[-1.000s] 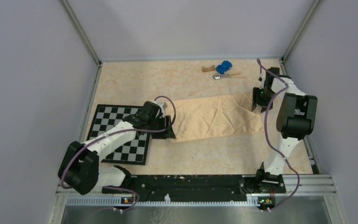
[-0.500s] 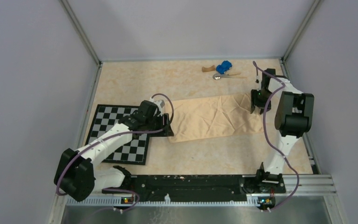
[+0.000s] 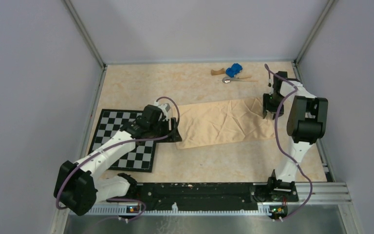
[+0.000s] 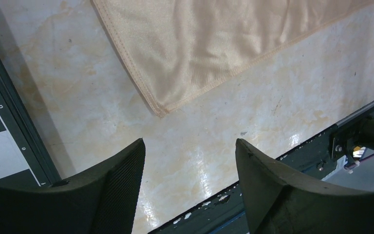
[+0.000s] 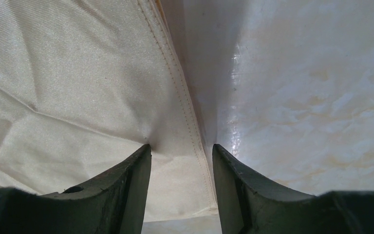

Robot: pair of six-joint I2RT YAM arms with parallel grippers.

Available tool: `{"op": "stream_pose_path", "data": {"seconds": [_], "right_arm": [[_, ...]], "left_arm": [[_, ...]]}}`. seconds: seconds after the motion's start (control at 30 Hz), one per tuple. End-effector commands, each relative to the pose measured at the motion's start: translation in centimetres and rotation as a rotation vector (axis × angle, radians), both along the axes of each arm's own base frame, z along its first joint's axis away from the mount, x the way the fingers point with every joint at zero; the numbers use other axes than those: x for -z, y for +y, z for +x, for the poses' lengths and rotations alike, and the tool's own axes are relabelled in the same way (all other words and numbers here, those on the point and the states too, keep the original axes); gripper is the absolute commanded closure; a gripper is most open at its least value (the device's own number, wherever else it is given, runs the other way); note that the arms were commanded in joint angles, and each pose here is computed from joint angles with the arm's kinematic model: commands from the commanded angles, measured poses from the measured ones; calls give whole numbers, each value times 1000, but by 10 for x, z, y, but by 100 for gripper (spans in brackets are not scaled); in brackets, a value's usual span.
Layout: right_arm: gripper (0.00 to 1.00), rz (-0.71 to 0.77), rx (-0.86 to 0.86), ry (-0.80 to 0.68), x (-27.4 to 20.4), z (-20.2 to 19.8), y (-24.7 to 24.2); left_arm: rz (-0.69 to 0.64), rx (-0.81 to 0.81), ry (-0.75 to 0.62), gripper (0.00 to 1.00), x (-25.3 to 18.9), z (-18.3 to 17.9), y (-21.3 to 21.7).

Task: Fold the napkin into a case and place the utensils inside
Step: Pick up the rectangle-folded napkin from the center of the board.

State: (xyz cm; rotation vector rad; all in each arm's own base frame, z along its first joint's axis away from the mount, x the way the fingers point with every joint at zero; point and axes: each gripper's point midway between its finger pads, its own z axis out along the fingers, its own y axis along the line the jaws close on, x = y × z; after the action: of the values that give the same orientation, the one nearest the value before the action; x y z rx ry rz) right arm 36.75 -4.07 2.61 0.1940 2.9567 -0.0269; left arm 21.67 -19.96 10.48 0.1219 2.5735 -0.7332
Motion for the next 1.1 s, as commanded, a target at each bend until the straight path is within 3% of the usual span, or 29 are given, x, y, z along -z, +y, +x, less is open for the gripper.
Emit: {"op": "stream_pose_path", "data": {"seconds": [0.0,0.13,0.23,0.47,0.6,0.77,0.9,1.07], "right_arm": [[51,-32,16,-14,2,0,-6],[53,-36,15,11,20,-6,-5],[61,-42,15,30,29,-9,-5],[100,-53,-7,68,40,-13,-6],[100,-113,-61,44,32,-10,-17],[100,-318,18,18,7,-13,-67],[100,-345,65,-54,-17,-7,-85],[100,-334,41,-95,-32,-4,-68]], "left_arm": [[-28,-9,-75,25,-23,9,-1],[-30,-13,-80,24,-24,10,0],[-30,-15,-84,25,-26,10,0],[-31,-24,-99,25,-32,12,2],[-30,-26,-101,25,-33,11,4],[-30,-28,-94,25,-32,9,4],[-32,-29,-94,25,-32,8,5],[-28,-37,-95,25,-32,7,7]]}}
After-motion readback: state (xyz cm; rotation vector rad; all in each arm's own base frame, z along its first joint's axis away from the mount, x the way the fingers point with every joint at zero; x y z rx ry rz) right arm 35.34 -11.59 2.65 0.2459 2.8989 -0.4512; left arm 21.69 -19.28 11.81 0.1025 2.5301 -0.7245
